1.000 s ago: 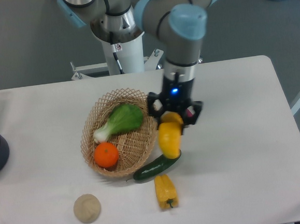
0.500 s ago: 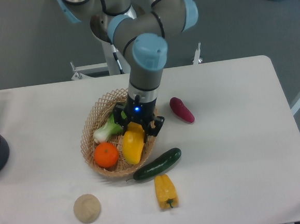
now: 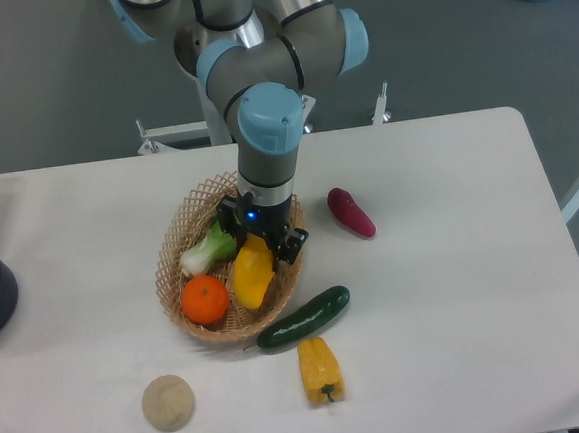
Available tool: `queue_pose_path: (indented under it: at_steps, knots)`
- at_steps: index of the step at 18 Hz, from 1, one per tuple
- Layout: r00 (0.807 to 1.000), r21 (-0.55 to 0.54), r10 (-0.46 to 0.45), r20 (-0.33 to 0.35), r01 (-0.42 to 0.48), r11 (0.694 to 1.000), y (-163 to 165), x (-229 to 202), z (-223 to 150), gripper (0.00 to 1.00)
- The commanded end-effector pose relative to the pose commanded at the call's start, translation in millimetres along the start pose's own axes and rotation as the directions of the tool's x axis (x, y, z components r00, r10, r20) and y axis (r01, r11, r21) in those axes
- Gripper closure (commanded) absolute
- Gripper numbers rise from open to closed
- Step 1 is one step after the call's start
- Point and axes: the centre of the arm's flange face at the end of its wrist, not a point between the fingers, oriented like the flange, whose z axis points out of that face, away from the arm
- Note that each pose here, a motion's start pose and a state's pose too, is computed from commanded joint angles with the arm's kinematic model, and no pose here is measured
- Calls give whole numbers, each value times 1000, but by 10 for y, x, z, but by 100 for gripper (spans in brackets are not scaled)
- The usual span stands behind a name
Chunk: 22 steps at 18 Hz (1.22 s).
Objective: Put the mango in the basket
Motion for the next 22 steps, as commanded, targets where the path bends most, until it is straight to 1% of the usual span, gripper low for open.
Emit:
queue_pose_path:
  at_steps: [1, 2, 7, 11, 12, 13, 14, 15, 16, 19, 20, 21, 22]
  knots:
    - [1000, -1, 6, -1, -6, 1000, 7, 7, 10, 14]
    - [1000, 0, 5, 3, -5, 1000, -1, -3, -3, 0]
    - [999, 29, 12, 45, -13, 1000, -85, -77, -209, 0]
    - [994, 59, 20, 112, -27, 998, -239, -222, -531, 0]
    - [988, 53, 21, 152, -29, 998, -279, -304, -662, 0]
    - [978, 26, 22, 207, -27, 999, -312, -420, -796, 0]
    - [963, -6, 21, 270, -20, 1000, -348, -547, -975, 0]
    - [948, -21, 17, 317, -10, 1000, -394, -673, -1125, 0]
    - [939, -19, 15, 343, -9, 1000, -445, -766, -1249, 0]
    - [913, 16, -24, 408, 19, 1000, -411, -1122, -1657, 0]
    - [910, 9, -24, 413, 22, 1000, -373, -1254, -1839, 0]
    - [918, -22, -3, 397, 13, 1000, -261, -1382, -1959, 0]
    - [923, -47, 15, 384, 4, 999, -132, -1475, -1993, 0]
